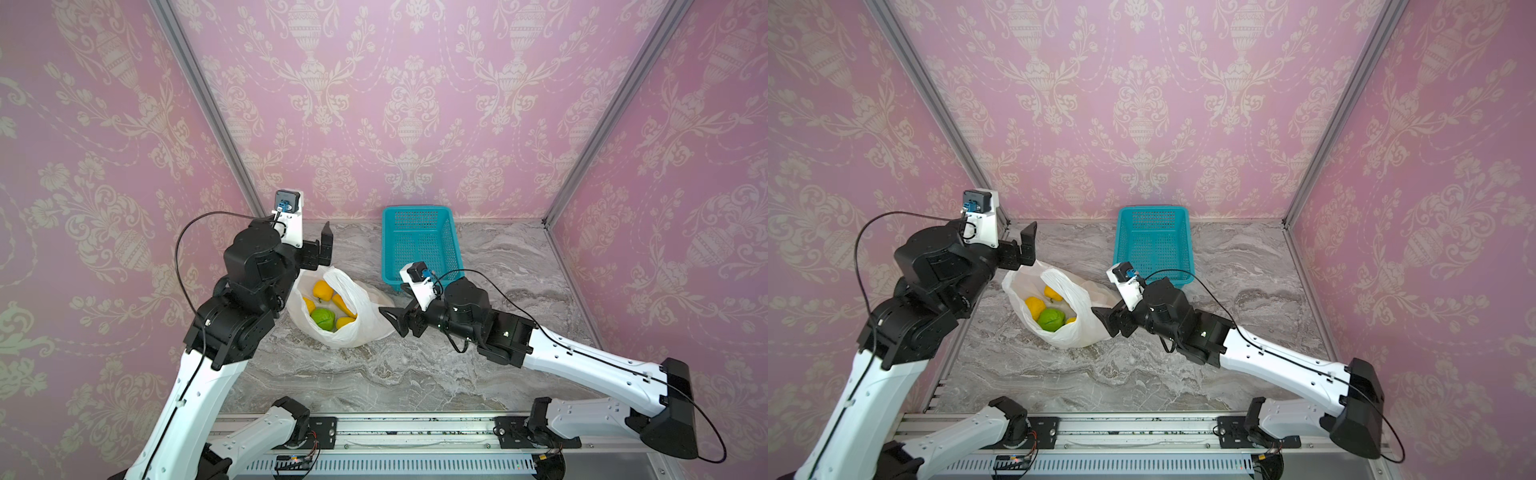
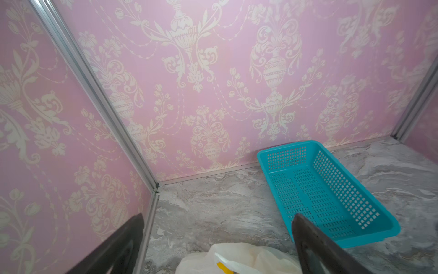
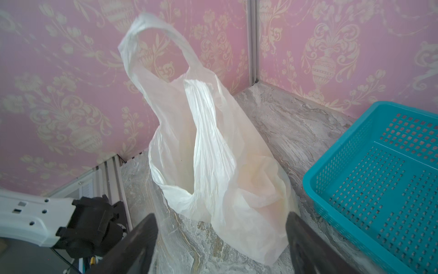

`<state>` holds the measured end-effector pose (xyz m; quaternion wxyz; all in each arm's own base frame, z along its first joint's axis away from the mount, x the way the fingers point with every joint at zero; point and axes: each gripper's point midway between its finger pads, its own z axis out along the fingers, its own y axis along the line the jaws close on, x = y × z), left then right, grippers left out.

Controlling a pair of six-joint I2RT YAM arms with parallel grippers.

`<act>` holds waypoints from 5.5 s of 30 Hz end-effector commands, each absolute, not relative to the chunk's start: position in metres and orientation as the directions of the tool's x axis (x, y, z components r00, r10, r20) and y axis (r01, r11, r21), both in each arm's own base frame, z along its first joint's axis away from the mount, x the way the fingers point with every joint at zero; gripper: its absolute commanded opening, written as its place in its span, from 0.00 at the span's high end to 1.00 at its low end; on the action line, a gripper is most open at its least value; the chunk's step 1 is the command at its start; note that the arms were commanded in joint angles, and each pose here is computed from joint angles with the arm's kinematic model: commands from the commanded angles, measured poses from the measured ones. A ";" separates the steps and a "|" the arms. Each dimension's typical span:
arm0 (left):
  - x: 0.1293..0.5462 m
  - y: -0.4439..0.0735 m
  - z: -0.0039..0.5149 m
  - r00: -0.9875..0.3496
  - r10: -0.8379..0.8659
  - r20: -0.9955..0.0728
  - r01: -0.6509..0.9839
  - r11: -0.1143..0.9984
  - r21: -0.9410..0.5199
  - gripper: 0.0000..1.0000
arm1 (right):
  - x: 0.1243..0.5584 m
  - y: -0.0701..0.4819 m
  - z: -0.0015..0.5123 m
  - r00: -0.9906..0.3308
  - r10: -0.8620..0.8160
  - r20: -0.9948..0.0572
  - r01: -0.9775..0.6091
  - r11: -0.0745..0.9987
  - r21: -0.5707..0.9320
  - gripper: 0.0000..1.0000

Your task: Untie the knot of the plastic bag and take out the fruit

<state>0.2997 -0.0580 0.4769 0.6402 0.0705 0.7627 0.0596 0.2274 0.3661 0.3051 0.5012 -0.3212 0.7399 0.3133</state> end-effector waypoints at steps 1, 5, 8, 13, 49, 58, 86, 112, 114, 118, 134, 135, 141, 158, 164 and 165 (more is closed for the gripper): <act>0.316 -0.036 0.468 -0.276 0.305 -0.912 -0.020 0.946 0.323 0.01 | 0.237 0.388 0.310 -0.243 -0.251 -0.937 -0.789 0.613 0.040 0.09; 0.341 -0.022 0.457 -0.354 0.295 -0.888 0.012 0.950 0.311 0.02 | 0.261 0.414 0.299 -0.263 -0.313 -0.913 -0.761 0.649 -0.003 0.07; 0.352 -0.029 0.450 -0.353 0.334 -0.874 0.064 0.940 0.334 0.03 | 0.280 0.438 0.288 -0.286 -0.338 -0.896 -0.748 0.664 -0.011 0.08; 0.367 -0.037 0.442 -0.336 0.394 -0.855 0.132 0.919 0.371 0.09 | 0.310 0.457 0.277 -0.366 -0.319 -0.874 -0.713 0.699 0.044 0.40; 0.305 -0.103 0.233 0.048 0.965 -0.259 0.820 0.110 0.562 0.19 | 0.309 0.373 0.267 -0.417 0.124 -0.901 -0.495 0.800 0.339 1.00; 0.297 -0.089 0.210 0.040 0.994 -0.107 0.863 0.020 0.505 0.18 | 0.312 0.372 0.267 -0.414 0.132 -0.901 -0.490 0.802 0.343 1.00; 0.404 -0.066 0.320 -0.210 0.823 -0.528 0.502 0.554 0.664 1.00 | 0.300 0.318 0.276 -0.338 0.175 -0.925 -0.443 0.838 0.320 0.27; 0.456 -0.016 0.436 -0.334 0.316 -0.888 0.051 0.947 0.318 1.00 | 0.319 0.281 0.266 -0.342 0.197 -0.919 -0.378 0.866 0.327 0.11; 0.445 -0.047 0.421 -0.333 0.246 -0.910 0.155 0.967 0.204 1.00 | 0.320 0.289 0.262 -0.359 0.195 -0.913 -0.394 0.855 0.338 0.11; 0.415 -0.113 0.380 -0.332 0.128 -0.935 0.339 0.941 0.008 1.00 | 0.317 0.313 0.255 -0.402 0.202 -0.893 -0.460 0.799 0.387 0.17; 0.355 -0.112 0.350 -0.141 0.052 -0.989 0.375 0.927 -0.004 1.00 | 0.319 0.399 0.229 -0.419 -0.024 -0.908 -0.649 0.707 0.281 0.10; 0.351 -0.112 0.352 -0.120 0.040 -0.992 0.384 0.923 -0.010 1.00 | 0.326 0.399 0.224 -0.436 -0.012 -0.900 -0.616 0.733 0.288 0.12; 0.345 -0.118 0.349 -0.113 0.077 -0.991 0.436 0.900 0.020 1.00 | 0.350 0.396 0.202 -0.450 0.187 -0.873 -0.497 0.760 0.419 0.11; 0.346 -0.125 0.331 -0.071 0.137 -0.988 0.479 0.874 0.087 1.00 | 0.338 0.304 0.259 -0.334 0.438 -0.835 -0.574 0.608 0.549 0.21; 0.324 -0.148 0.343 0.022 0.101 -0.995 0.608 0.789 0.094 1.00 | 0.377 0.338 0.201 -0.539 0.416 -0.733 -0.442 0.601 0.666 0.39; 0.324 -0.148 0.343 0.021 0.101 -0.995 0.604 0.791 0.093 1.00 | 0.378 0.346 0.191 -0.564 0.412 -0.715 -0.428 0.594 0.681 0.37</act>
